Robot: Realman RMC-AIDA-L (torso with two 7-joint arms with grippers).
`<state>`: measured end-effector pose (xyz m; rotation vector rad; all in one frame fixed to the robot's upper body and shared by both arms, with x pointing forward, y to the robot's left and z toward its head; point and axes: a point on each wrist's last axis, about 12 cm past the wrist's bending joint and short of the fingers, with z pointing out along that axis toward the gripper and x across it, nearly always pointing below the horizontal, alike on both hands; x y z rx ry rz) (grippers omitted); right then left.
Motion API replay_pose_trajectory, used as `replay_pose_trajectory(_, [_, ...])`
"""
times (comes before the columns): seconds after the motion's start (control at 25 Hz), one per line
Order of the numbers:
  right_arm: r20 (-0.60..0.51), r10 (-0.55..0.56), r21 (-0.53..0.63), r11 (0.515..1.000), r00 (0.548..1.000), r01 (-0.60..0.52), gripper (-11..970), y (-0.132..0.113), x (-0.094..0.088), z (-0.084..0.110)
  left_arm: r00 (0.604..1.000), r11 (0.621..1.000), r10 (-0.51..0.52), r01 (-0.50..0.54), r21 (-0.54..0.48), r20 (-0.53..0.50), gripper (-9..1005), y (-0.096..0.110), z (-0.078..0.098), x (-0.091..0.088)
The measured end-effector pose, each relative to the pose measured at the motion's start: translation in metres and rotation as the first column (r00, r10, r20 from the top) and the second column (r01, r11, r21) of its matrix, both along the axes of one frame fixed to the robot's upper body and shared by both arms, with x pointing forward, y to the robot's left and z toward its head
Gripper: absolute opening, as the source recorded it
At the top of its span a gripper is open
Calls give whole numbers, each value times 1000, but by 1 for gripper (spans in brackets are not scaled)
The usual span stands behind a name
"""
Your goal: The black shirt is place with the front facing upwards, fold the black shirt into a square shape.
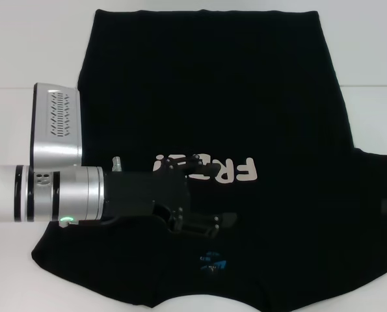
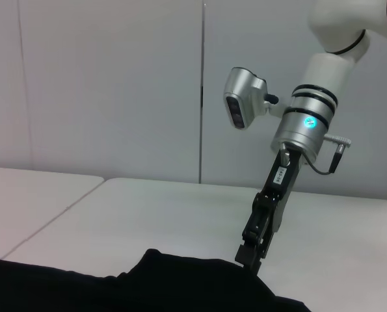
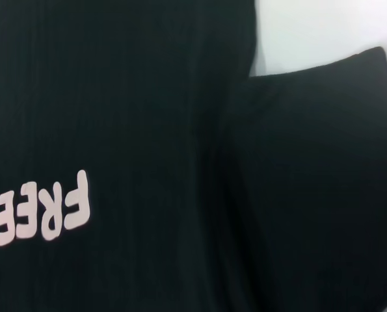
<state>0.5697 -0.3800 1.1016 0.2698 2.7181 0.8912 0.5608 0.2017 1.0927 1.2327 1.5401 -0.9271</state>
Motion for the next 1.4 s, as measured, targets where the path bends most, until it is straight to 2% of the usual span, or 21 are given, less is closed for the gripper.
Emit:
replay_pose_trajectory(0.32, [7,-2,-13,1000,1000,2,869,7,4,-5,1000,1000,12,-12,-1,2,946,2,0,0])
replay_pose_trajectory(0.52, [6,-6,-11,1000,1000,6,651,10,2,-10,1000,1000,19,-19,1,0,946,2,-1,1])
replay_pose_trajectory(0.76, [12,-24,-17,1000,1000,25,436,10,2,-13,1000,1000,21,-21,1,0,946,3,-1,0])
replay_pose_trajectory(0.96, [21,-36,-17,999,999,36,196,9,2,-12,1000,1000,21,-21,1,0,946,3,-2,0])
replay_pose_trajectory(1.2, [51,-71,-29,997,996,72,4,2,3,-13,1000,1000,24,-24,2,1,946,3,-2,1])
replay_pose_trajectory(1.4, [91,-112,-45,992,990,116,4,-7,4,-12,999,999,37,-37,6,2,946,2,-3,2])
